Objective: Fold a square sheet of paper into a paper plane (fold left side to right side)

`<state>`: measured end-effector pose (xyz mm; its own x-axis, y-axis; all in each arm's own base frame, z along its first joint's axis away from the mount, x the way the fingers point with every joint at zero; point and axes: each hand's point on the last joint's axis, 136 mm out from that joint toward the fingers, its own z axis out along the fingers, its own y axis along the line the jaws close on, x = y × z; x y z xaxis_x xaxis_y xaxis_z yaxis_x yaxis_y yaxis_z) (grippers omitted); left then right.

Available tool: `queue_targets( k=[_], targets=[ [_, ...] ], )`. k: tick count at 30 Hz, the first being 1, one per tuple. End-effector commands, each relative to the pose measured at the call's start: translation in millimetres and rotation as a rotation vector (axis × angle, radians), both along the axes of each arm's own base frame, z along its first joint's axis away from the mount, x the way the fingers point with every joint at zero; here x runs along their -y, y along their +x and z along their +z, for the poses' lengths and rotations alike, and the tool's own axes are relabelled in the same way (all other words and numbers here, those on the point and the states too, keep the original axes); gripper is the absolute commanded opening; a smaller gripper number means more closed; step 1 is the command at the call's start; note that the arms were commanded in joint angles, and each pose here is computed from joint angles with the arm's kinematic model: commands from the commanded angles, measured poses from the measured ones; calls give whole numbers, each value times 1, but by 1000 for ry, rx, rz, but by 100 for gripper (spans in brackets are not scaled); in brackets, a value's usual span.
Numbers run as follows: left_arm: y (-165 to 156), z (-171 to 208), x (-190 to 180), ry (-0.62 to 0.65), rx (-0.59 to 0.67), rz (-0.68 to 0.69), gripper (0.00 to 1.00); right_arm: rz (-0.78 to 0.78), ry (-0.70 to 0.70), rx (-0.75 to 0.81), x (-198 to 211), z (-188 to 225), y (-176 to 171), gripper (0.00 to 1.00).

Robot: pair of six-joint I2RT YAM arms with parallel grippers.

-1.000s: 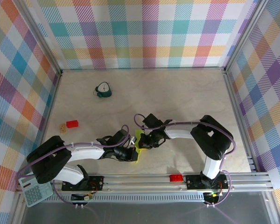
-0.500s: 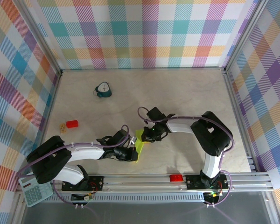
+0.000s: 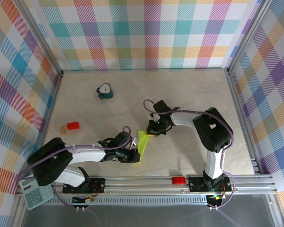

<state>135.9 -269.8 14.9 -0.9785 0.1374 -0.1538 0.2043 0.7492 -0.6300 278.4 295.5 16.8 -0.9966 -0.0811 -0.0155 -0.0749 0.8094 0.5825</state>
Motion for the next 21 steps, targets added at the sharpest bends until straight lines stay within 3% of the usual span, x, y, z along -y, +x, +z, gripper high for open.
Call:
queue_targets(
  k=[1, 10, 15, 21],
  targets=[
    [-31, -38, -41, 183, -117, 5, 0, -43, -85, 46, 22, -13, 26, 0],
    [-29, -34, -38, 167, -106, 17, 0, -81, -74, 53, 34, -11, 51, 0],
    [-22, -25, -30, 123, -86, 36, 0, -87, -50, 109, 38, 18, 61, 0],
    [2, -9, -8, 86, -31, 62, 0, -108, -55, 151, 54, 44, 42, 3]
  ],
)
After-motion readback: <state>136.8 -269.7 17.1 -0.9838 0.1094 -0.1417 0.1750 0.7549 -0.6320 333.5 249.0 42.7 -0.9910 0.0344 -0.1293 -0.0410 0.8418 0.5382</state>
